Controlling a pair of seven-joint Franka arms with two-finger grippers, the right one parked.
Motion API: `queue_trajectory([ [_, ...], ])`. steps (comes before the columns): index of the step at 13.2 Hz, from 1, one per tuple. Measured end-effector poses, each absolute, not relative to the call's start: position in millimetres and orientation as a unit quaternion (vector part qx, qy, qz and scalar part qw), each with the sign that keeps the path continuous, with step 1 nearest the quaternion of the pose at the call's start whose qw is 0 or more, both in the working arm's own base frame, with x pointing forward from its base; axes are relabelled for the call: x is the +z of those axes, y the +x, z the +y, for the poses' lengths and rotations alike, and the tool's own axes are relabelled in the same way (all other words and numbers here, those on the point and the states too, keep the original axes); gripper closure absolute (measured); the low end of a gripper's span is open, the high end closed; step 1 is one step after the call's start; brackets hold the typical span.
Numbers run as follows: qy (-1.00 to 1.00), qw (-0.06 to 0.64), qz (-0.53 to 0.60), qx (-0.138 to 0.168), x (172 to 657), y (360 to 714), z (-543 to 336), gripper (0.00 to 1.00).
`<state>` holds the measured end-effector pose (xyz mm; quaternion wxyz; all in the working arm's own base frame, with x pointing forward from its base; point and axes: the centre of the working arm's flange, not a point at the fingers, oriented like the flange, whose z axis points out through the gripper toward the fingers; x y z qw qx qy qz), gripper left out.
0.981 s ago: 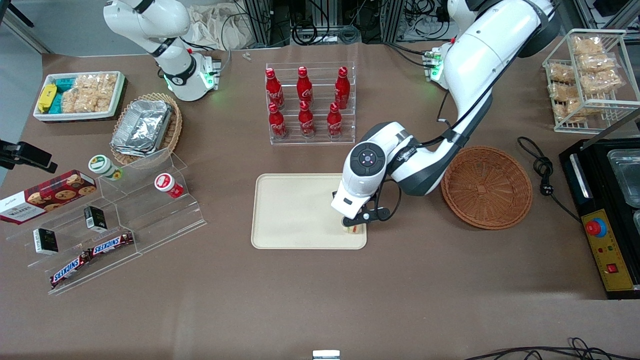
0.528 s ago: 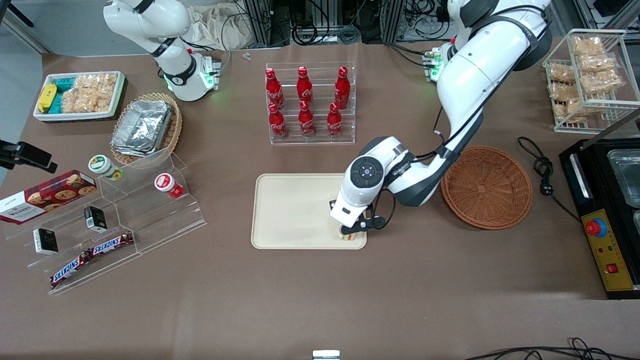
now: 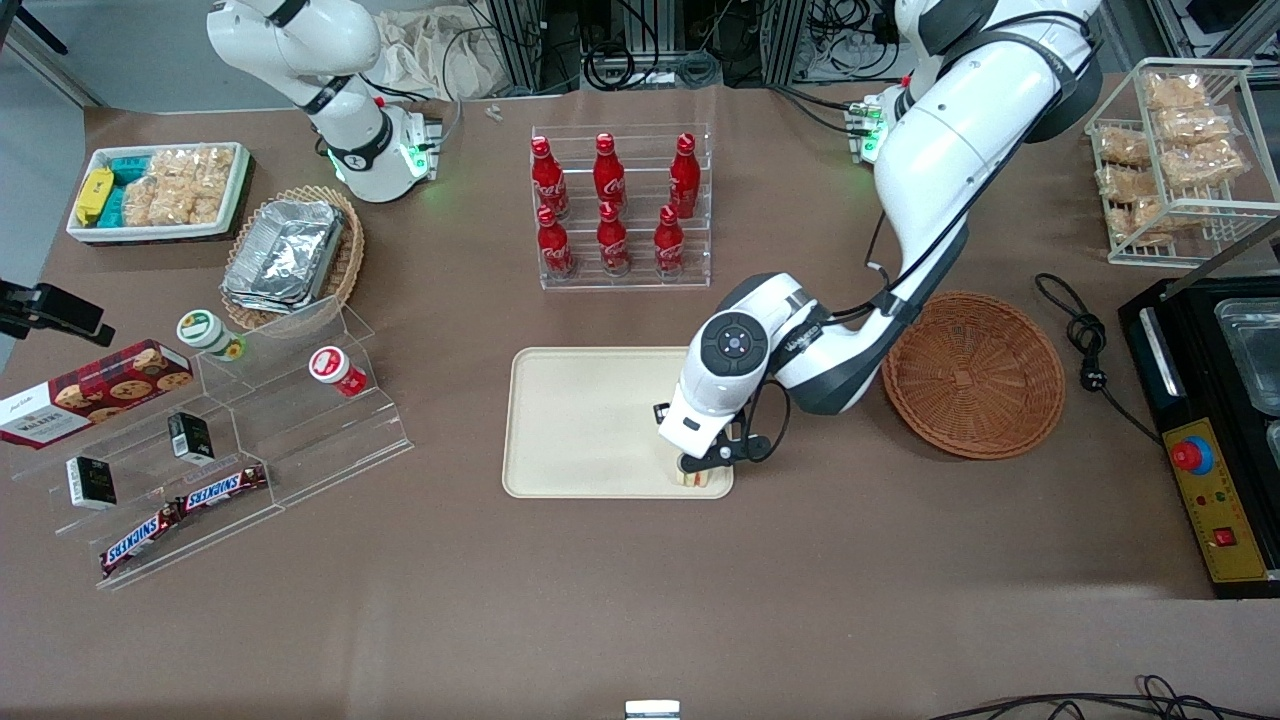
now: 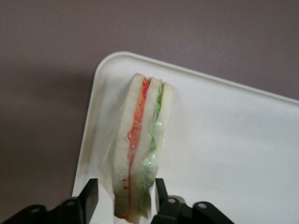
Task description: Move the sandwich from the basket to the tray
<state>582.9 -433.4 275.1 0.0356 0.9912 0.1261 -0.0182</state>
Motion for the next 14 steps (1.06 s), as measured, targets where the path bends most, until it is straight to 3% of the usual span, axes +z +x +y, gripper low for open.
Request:
queue_trajectory([
  [3, 0.988, -0.007, 0.153, -0.008, 349, 601, -390, 0.04],
  [4, 0.988, -0.017, 0.156, -0.007, 385, 605, -366, 0.0],
  [9, 0.997, 0.006, 0.069, -0.021, 521, 608, -195, 0.0],
  [14, 0.998, -0.028, -0.038, -0.051, 552, 588, -54, 0.0],
])
